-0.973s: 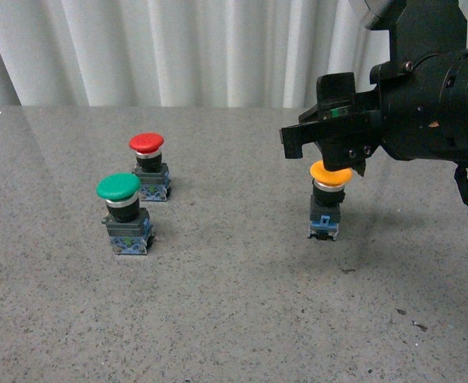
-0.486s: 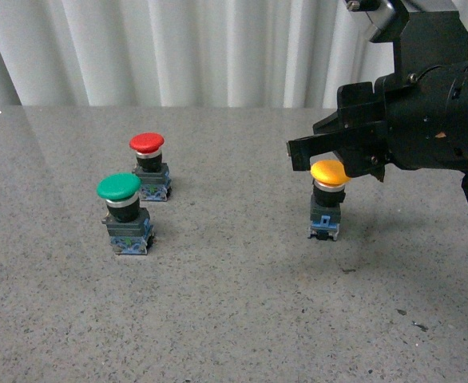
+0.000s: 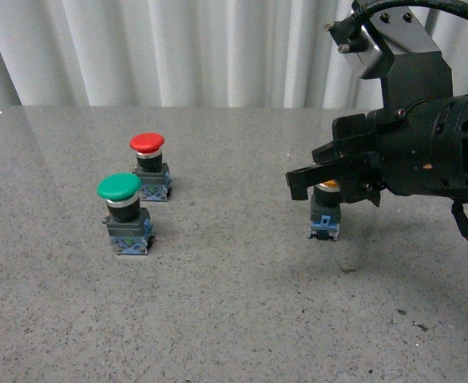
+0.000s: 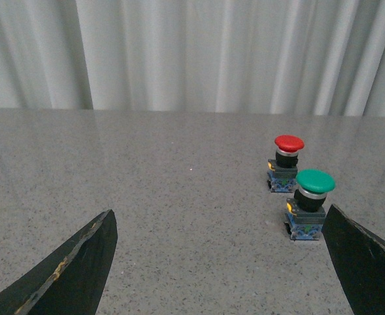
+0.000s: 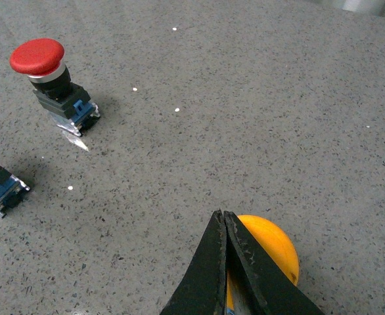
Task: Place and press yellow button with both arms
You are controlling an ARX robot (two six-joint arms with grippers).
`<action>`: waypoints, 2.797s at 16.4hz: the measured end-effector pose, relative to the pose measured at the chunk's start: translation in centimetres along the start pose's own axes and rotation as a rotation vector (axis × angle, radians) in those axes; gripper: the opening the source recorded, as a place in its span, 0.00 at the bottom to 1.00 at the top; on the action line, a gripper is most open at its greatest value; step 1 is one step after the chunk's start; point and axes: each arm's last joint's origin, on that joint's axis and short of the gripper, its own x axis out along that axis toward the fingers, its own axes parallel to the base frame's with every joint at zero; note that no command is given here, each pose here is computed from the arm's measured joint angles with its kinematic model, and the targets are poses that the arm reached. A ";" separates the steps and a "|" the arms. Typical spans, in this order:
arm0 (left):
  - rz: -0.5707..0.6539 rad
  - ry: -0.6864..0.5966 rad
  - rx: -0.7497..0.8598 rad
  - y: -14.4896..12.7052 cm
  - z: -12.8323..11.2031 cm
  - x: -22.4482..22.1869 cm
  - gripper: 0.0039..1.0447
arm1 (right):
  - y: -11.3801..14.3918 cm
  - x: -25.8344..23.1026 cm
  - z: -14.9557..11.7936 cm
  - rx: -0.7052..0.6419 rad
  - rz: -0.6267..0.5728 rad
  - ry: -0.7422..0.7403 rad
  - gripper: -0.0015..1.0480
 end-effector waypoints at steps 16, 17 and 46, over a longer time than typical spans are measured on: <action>0.000 0.000 0.000 0.0 0.0 0.0 0.94 | -0.5 0.4 -0.8 -0.024 -0.018 0.070 0.02; 0.000 0.000 0.000 0.0 0.0 0.0 0.94 | -0.5 0.4 -0.8 -0.027 -0.018 0.071 0.02; 0.000 0.000 0.000 0.0 0.0 0.0 0.94 | -2.6 -17.4 -4.8 0.083 -0.517 -0.415 0.02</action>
